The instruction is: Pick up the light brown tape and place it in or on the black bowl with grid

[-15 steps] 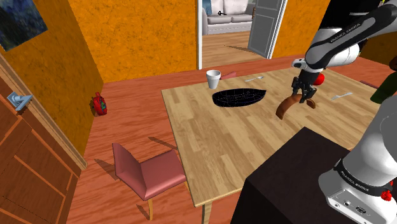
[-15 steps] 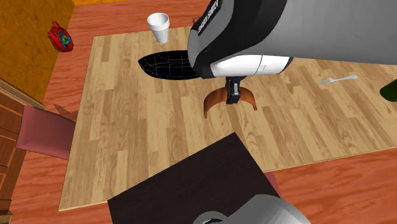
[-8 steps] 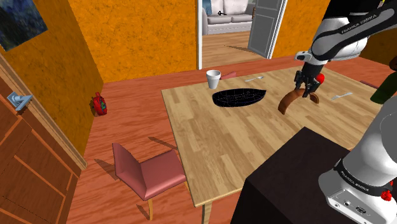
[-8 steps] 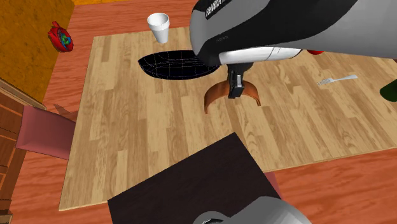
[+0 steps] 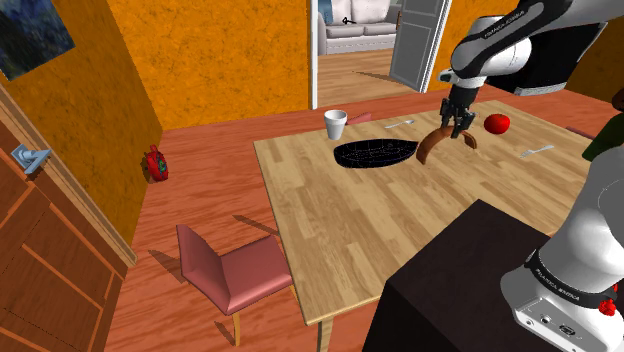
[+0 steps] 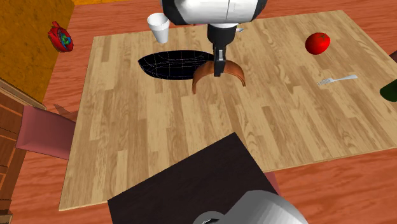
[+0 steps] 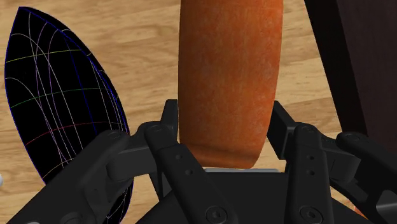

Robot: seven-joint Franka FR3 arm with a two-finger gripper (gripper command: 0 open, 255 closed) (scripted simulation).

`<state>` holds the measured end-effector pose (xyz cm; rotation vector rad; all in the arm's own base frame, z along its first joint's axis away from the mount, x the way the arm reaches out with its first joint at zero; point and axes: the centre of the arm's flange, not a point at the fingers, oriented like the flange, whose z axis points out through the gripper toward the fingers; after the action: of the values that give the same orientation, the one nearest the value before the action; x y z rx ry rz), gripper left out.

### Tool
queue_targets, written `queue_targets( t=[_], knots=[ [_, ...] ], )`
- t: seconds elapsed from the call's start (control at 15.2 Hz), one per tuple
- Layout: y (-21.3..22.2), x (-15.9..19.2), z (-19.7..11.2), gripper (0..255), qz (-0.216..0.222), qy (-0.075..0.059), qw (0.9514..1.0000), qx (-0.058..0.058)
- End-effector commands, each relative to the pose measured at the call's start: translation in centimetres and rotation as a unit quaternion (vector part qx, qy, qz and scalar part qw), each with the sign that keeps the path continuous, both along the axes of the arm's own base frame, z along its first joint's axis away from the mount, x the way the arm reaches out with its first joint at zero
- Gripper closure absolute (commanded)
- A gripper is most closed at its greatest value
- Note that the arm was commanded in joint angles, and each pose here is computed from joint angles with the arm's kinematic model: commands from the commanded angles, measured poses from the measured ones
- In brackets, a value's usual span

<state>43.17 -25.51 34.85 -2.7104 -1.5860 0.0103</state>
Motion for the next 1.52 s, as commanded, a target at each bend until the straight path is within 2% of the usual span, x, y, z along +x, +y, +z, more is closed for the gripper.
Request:
queue_targets(
  t=[0.0,1.19,1.45],
  knots=[
    [0.4,2.9,0.3,255,0.0,-0.002,1.0,0.001],
    [1.5,26.5,3.4,255,0.0,-0.002,1.0,0.001],
    [1.5,26.5,1.3,255,0.0,-0.002,1.0,0.001]
  ],
)
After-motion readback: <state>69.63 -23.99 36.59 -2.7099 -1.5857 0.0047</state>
